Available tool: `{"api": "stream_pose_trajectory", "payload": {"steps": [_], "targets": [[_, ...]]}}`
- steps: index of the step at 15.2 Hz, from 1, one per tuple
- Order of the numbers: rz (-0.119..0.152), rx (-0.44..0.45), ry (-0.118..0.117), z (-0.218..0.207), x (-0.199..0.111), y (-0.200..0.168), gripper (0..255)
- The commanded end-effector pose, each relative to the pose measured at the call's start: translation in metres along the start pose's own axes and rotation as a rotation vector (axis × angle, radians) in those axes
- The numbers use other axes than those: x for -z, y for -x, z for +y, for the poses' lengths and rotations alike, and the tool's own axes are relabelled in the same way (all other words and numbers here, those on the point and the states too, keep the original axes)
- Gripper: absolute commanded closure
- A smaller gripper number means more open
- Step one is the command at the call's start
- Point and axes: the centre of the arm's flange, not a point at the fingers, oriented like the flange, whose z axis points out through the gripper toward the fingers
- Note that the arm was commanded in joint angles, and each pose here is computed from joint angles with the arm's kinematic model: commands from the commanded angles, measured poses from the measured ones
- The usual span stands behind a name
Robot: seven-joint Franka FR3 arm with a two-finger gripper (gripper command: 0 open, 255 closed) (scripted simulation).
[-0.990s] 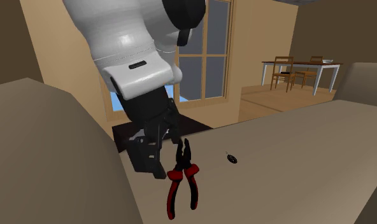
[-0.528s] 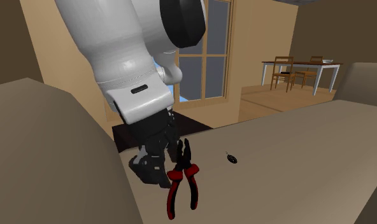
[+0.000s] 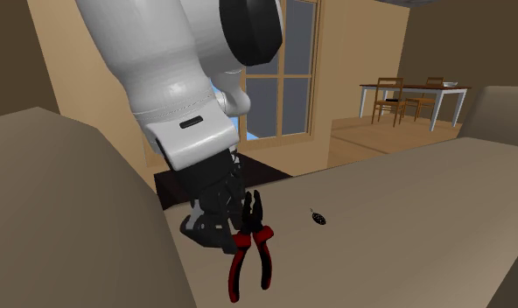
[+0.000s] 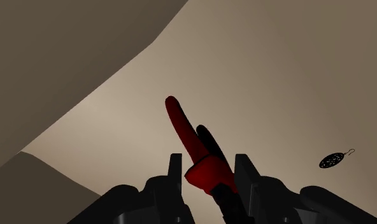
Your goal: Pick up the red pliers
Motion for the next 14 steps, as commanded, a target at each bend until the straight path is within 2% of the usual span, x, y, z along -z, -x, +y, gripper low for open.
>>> {"api": "stream_pose_trajectory", "payload": {"steps": [1, 14], "targets": [[-0.001, 0.000, -0.002, 0.000, -0.001, 0.000, 255], [-0.001, 0.000, -0.002, -0.014, 0.065, -0.015, 255]]}}
